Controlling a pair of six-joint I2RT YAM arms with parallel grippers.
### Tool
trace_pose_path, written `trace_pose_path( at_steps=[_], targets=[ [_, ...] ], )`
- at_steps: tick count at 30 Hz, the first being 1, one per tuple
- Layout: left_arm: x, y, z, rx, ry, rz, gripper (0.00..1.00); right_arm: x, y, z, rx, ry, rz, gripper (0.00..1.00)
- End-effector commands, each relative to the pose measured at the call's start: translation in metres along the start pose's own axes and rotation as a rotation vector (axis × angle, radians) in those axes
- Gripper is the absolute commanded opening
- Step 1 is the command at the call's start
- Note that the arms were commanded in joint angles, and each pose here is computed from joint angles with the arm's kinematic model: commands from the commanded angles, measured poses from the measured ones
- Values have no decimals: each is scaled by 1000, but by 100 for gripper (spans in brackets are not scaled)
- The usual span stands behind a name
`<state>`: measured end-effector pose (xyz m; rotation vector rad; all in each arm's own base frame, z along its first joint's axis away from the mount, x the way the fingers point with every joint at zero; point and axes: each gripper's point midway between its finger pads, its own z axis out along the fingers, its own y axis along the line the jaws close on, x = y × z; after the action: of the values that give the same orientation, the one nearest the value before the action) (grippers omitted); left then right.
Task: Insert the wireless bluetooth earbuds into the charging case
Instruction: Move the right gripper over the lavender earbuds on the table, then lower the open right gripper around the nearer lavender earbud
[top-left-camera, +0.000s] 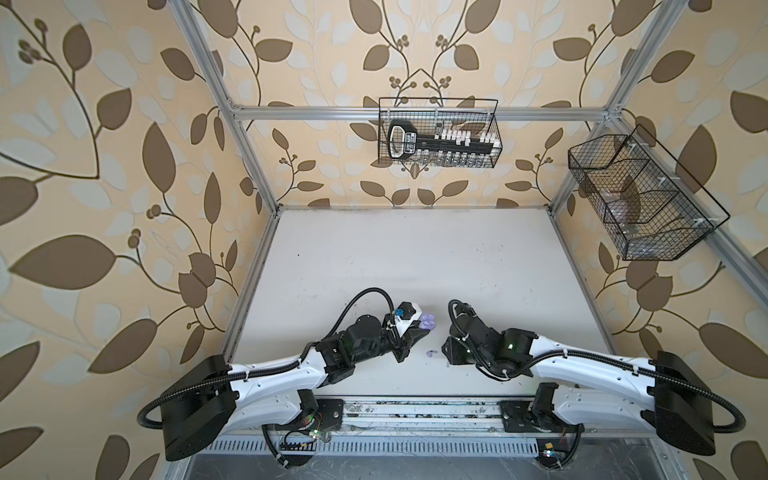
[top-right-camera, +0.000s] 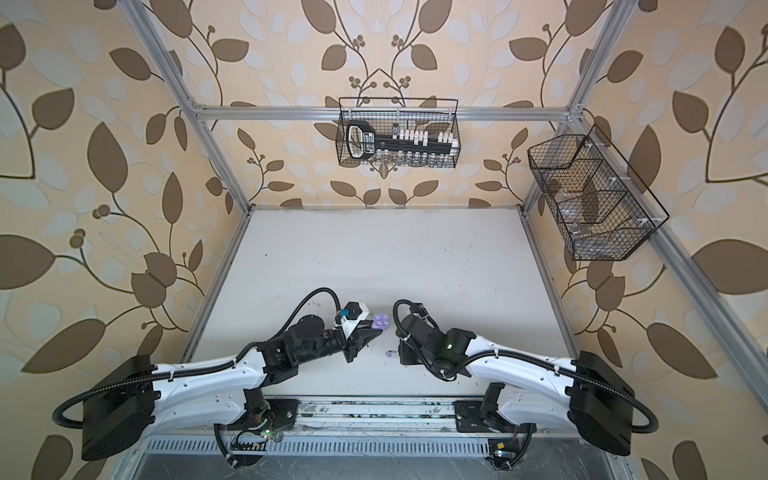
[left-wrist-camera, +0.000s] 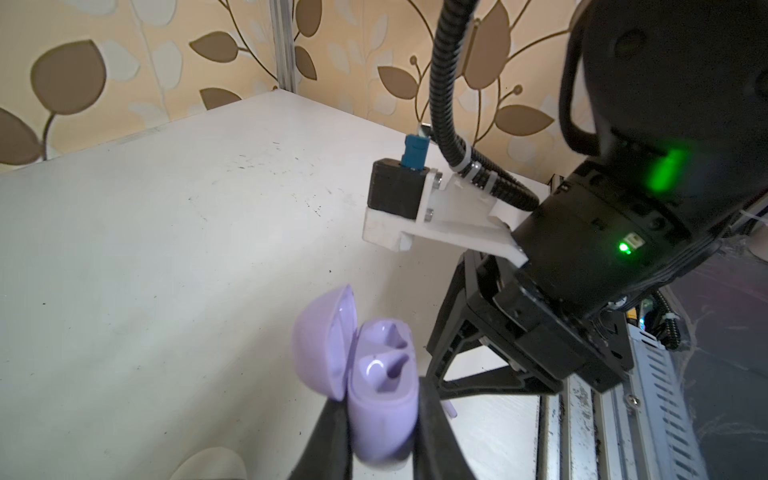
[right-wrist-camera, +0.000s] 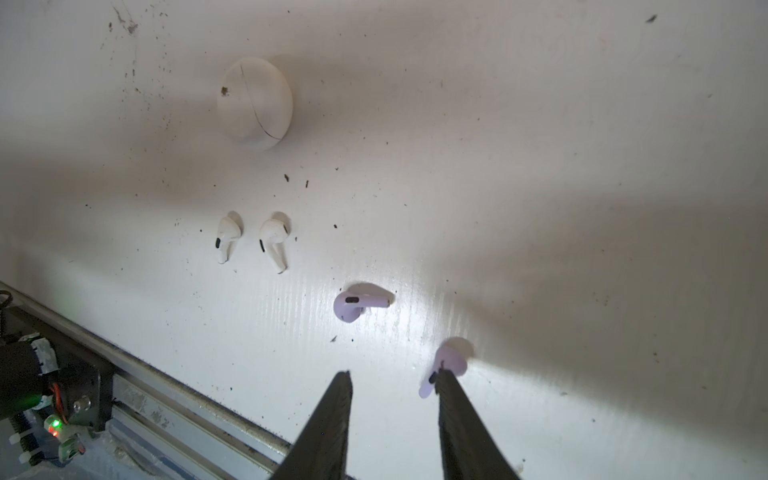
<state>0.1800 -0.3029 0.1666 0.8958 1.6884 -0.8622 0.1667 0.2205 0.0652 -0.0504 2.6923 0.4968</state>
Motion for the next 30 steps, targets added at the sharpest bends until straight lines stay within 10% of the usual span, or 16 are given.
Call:
trace_pose_path(
  at_steps=[1, 30],
  targets=[
    [-21, 5, -5, -36, -86, 6, 1, 4, -3, 3, 22, 10, 41, 36],
    [-26, -1, -10, -8, -106, 2, 1, 15, -25, -10, 134, 13, 121, 49]
  ],
)
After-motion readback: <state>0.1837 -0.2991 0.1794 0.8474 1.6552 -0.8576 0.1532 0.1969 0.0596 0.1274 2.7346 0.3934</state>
